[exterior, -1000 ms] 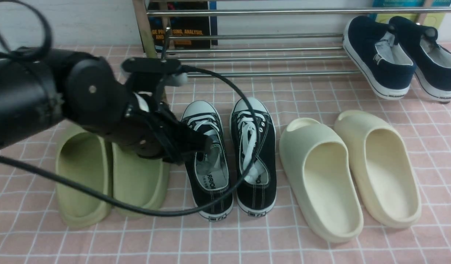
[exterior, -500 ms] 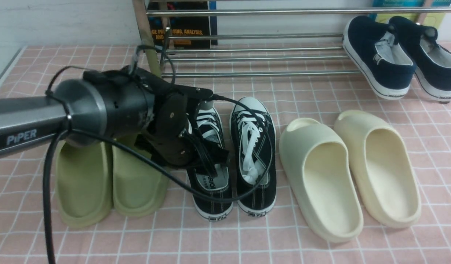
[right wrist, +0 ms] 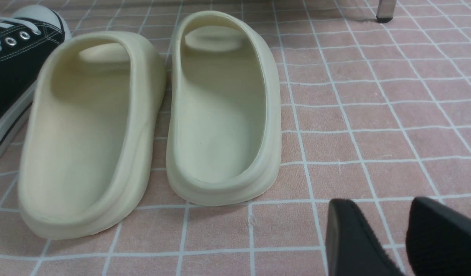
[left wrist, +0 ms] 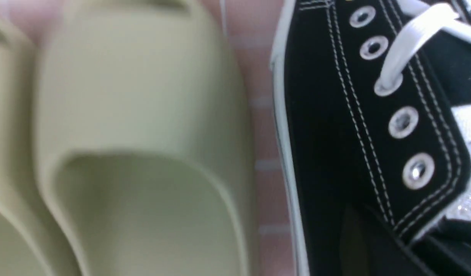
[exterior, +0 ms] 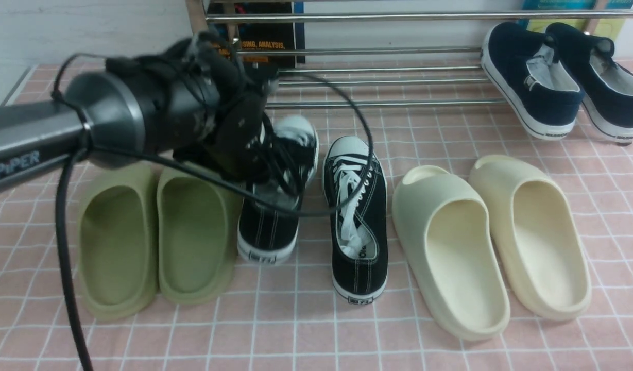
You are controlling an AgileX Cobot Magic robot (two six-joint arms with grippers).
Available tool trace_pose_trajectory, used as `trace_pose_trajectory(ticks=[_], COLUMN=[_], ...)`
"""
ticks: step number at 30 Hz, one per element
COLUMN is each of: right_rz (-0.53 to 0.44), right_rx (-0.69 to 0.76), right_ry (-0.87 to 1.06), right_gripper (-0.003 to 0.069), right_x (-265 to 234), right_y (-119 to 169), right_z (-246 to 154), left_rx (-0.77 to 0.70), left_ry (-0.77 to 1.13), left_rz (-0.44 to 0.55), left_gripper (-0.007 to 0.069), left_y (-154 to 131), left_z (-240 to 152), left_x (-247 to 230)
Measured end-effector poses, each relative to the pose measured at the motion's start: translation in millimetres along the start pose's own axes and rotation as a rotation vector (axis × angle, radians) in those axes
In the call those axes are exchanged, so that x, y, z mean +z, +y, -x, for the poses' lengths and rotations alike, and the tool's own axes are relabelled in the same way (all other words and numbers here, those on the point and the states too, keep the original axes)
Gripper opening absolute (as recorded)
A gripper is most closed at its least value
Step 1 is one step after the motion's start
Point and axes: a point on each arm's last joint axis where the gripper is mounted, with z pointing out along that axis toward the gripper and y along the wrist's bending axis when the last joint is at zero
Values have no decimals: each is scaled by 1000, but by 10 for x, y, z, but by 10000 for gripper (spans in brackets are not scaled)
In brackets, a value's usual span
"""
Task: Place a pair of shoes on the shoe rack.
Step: Use the left arm to put a shoe into the shoe rack
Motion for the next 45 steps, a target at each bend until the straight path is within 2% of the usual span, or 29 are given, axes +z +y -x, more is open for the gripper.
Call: trace_pose_trajectory(ticks=[5, 9, 15, 20, 28, 40, 45], right_rz=[0, 0, 0, 0, 0, 0, 0], right_rx=[0, 0, 0, 0, 0, 0, 0], right_ry=[0, 0, 0, 0, 0, 0, 0], right_gripper=[238, 238, 238, 238, 238, 238, 238], right_x=[0, 0, 0, 0, 0, 0, 0], right_y=[0, 0, 0, 0, 0, 0, 0], right_z=[0, 0, 0, 0, 0, 0, 0], left_rx=[-11, 5, 50, 30, -35, -141, -143], left_ry=[-147, -214, -259, -266, -302, -306, -312], left_rz=[-44, -64, -44, -19, 11, 13, 14], left_gripper=[19, 19, 19, 19, 19, 25, 93], left_y=[-84, -167, -364, -442, -253, -75, -65], left_z=[365, 541, 778, 936, 1141, 1163, 1169], left_x=[-175, -119, 345, 662, 903, 1073, 1081])
